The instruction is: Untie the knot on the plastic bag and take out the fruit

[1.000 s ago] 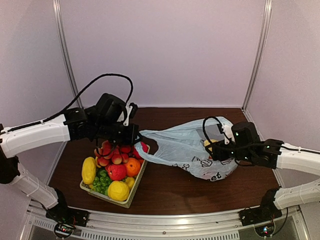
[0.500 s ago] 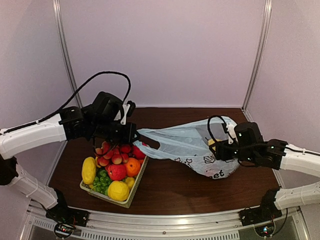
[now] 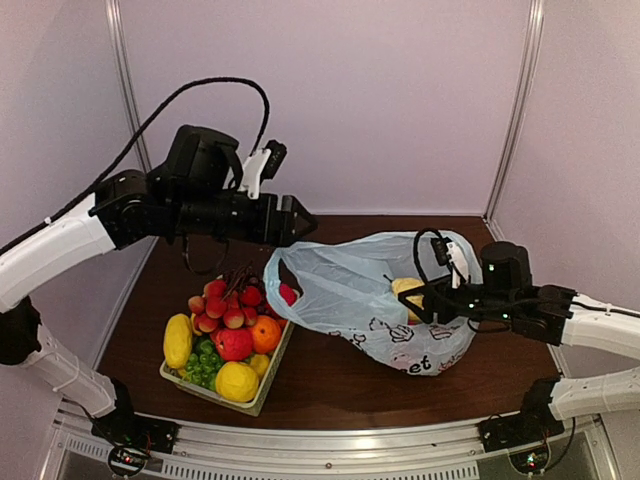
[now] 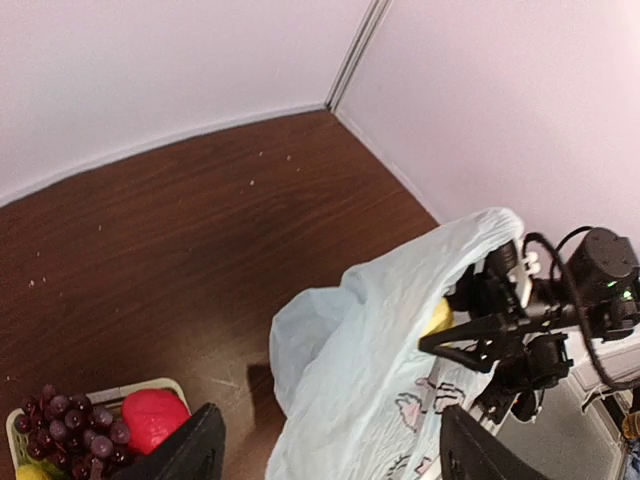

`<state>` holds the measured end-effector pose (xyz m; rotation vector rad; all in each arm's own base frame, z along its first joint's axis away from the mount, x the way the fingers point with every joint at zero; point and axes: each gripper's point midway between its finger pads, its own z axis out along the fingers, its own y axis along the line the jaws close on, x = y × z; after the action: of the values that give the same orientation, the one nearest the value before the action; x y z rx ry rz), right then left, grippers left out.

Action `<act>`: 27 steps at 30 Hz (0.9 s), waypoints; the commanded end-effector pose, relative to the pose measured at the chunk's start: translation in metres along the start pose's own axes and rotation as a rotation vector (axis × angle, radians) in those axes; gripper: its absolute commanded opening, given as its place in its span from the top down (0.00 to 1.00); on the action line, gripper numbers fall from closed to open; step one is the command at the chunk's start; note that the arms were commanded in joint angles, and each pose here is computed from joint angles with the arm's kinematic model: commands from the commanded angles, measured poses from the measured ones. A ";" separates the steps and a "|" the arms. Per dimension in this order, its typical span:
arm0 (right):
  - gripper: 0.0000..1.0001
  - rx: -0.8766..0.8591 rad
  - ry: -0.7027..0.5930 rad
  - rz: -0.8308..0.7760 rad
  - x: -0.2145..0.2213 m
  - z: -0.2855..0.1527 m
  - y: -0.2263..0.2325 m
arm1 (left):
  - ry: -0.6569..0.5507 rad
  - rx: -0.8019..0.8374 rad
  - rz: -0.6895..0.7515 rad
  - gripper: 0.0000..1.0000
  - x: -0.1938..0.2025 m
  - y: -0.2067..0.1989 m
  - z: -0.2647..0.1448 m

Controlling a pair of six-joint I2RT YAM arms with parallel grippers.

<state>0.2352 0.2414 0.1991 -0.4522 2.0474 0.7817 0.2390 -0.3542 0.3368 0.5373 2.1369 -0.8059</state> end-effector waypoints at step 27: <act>0.35 -0.175 -0.154 0.044 -0.016 -0.002 0.026 | 0.178 0.536 -0.104 0.53 0.065 -0.134 0.099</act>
<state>0.2347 0.2581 0.2089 -0.4374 1.9314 0.9325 0.1509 -0.5058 0.2748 0.9199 2.1363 -1.2910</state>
